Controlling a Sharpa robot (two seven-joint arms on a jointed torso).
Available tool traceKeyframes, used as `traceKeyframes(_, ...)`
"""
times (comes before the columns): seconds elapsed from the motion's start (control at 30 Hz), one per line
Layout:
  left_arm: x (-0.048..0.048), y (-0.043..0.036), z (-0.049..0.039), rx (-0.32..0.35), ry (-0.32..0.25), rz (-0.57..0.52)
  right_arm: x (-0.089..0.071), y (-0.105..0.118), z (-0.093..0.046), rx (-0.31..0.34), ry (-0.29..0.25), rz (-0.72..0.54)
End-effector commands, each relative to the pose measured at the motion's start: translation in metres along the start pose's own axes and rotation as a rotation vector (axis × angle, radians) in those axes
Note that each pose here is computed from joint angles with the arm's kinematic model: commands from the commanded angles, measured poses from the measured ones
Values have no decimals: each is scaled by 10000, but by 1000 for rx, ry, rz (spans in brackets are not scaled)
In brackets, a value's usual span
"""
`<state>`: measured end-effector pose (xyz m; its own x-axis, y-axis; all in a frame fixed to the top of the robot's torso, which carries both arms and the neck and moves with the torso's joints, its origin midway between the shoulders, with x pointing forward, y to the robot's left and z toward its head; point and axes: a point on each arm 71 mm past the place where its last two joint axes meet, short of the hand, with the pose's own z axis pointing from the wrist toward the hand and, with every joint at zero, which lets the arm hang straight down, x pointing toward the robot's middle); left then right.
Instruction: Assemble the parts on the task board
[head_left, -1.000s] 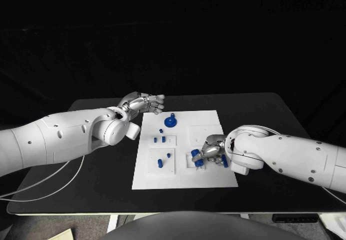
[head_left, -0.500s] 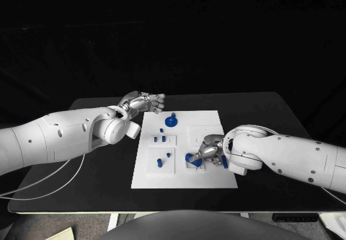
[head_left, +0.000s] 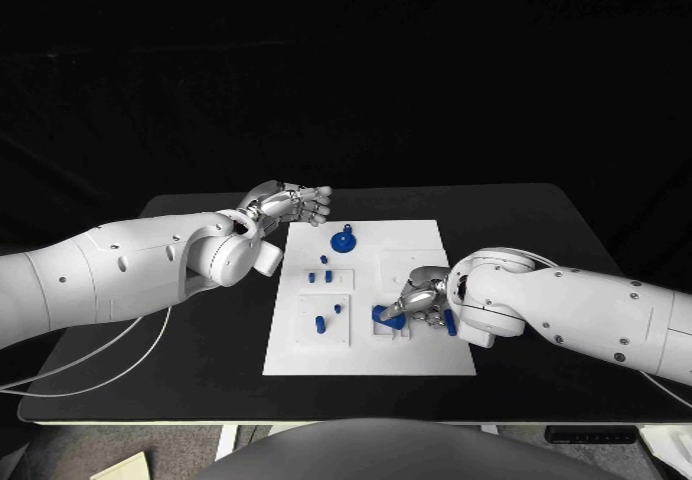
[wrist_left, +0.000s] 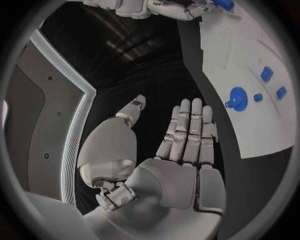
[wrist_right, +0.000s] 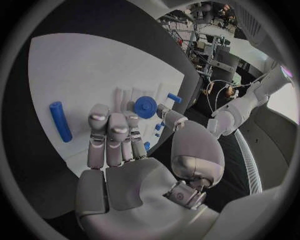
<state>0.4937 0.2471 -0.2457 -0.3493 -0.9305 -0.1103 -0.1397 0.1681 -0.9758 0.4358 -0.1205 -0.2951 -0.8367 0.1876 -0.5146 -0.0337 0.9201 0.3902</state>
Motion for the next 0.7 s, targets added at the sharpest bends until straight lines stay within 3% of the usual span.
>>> traceKeyframes(0.03,14,-11,1,5,11,-6,8,5,1,-9,0,-10)
traceKeyframes(0.7,8,-8,-2,2,10,-6,61,-17,-67,-23,30,-31)
